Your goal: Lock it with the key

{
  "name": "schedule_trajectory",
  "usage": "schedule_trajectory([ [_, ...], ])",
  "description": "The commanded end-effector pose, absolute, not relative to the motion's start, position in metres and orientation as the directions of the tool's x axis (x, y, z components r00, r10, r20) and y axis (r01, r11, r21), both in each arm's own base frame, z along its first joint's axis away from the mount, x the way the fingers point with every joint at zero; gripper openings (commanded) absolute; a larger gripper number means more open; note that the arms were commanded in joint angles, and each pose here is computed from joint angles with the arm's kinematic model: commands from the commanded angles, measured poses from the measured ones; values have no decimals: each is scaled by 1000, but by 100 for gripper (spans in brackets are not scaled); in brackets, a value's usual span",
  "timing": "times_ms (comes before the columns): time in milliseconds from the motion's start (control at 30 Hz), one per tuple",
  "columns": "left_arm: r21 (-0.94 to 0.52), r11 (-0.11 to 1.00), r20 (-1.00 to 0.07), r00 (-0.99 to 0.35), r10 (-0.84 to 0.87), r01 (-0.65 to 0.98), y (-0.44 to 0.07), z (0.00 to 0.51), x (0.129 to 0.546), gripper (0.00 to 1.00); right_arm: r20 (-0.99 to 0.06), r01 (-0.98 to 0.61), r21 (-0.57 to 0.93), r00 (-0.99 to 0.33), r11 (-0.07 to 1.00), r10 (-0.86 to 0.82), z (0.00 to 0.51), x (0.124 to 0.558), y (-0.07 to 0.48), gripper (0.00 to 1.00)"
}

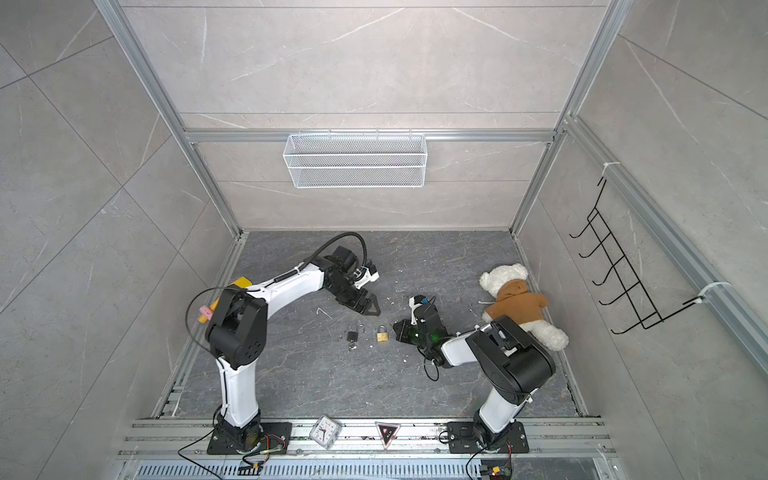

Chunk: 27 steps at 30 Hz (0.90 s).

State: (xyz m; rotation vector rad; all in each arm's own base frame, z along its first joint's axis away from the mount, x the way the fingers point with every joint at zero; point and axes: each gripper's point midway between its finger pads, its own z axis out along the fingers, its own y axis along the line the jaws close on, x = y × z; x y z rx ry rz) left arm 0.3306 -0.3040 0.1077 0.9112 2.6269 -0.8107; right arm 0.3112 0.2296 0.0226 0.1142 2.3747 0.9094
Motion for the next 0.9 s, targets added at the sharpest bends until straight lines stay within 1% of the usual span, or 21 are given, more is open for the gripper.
schedule_trajectory([
  [0, -323, 725, -588, -730, 350, 608, -294, 161, 358, 100, -503, -110, 594, -824, 797, 261, 25, 313, 226, 26],
  [67, -288, 747, -646, -697, 310, 599, -285, 175, 360, 100, -514, -119, 587, -819, 801, 255, 32, 314, 226, 34],
  [167, -263, 769, -700, -664, 263, 583, -275, 182, 358, 100, -525, -130, 578, -815, 805, 245, 43, 313, 227, 41],
  [267, -256, 771, -731, -639, 240, 583, -268, 180, 351, 100, -536, -147, 574, -811, 805, 235, 58, 310, 228, 43],
  [333, -283, 786, -729, -656, 196, 549, -262, 172, 345, 100, -545, -161, 560, -811, 812, 215, 69, 305, 228, 43],
  [500, -373, 830, -686, -726, 54, 414, -242, 157, 326, 100, -560, -187, 527, -810, 829, 173, 93, 286, 230, 43],
  [533, -383, 851, -684, -730, -1, 358, -231, 154, 322, 100, -561, -190, 519, -811, 833, 164, 97, 281, 232, 43],
  [567, -393, 860, -690, -723, -42, 326, -221, 152, 317, 100, -559, -191, 511, -814, 838, 155, 100, 278, 234, 42],
  [700, -463, 824, -742, -651, -159, 326, -199, 161, 287, 100, -540, -194, 453, -836, 870, 95, 102, 267, 255, 42],
  [767, -479, 815, -755, -626, -194, 326, -191, 168, 276, 100, -543, -210, 402, -838, 891, 47, 101, 265, 269, 43],
  [867, -460, 840, -757, -620, -204, 286, -175, 167, 267, 100, -554, -251, 288, -831, 924, -53, 98, 267, 292, 44],
])
